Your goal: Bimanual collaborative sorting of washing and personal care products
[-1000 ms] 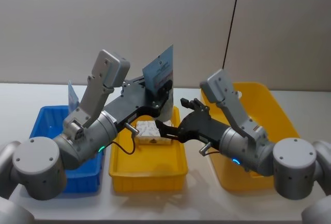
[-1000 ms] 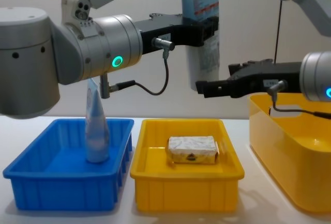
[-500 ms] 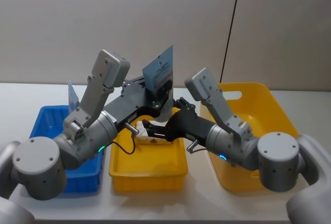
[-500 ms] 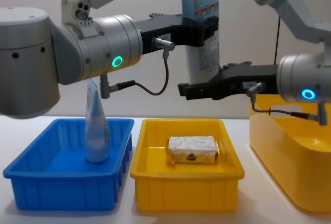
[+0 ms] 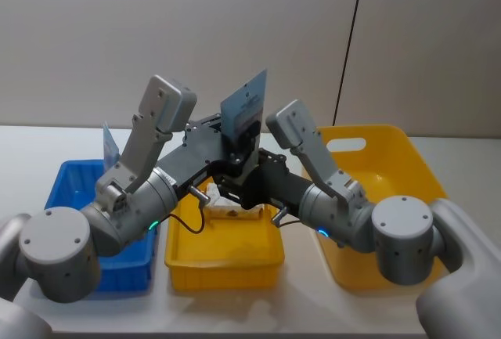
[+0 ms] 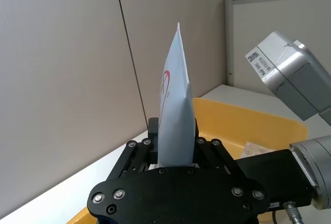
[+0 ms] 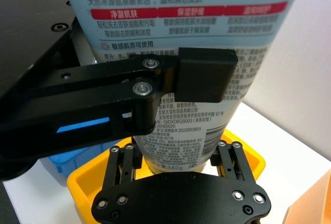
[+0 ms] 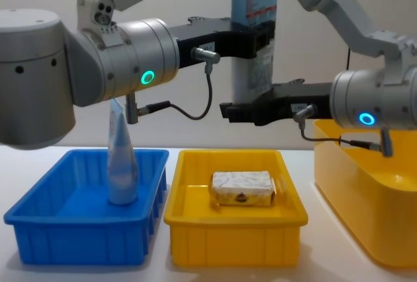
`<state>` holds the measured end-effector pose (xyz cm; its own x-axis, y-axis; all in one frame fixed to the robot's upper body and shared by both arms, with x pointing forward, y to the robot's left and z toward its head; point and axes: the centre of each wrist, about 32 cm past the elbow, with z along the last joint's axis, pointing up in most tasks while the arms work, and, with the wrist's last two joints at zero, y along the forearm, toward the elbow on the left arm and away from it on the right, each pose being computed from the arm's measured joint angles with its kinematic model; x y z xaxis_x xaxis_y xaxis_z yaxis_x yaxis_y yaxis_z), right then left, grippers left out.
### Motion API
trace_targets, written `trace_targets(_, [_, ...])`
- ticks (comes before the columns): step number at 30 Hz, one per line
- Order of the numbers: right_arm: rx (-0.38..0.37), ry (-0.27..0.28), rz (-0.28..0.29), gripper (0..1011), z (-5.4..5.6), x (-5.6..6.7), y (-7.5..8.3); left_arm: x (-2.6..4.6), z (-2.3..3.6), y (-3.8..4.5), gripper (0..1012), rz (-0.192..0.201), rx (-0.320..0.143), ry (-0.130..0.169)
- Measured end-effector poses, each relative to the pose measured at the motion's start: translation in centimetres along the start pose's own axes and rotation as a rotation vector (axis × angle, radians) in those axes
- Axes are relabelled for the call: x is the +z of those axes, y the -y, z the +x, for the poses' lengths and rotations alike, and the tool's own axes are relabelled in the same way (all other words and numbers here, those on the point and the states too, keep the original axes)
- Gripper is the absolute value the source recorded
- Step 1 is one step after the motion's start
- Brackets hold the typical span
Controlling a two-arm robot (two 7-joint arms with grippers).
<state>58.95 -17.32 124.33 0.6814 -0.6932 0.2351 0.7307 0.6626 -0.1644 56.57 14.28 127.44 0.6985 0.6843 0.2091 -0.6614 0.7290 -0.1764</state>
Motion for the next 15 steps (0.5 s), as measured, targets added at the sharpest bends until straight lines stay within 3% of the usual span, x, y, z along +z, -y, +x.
trace_targets(3, [0.000,0.001,-0.001,640,-0.08,0.04,-0.13,0.00,0.01,-0.01,271,0.000,0.000,0.000])
trace_targets(8, [0.001,0.001,-0.004,635,-0.21,0.06,-0.22,0.00,0.00,0.00,272,0.000,0.000,0.000])
trace_targets(15, [0.005,-0.004,-0.002,635,-0.43,0.29,-0.24,0.00,-0.01,0.01,440,0.000,-0.001,0.000])
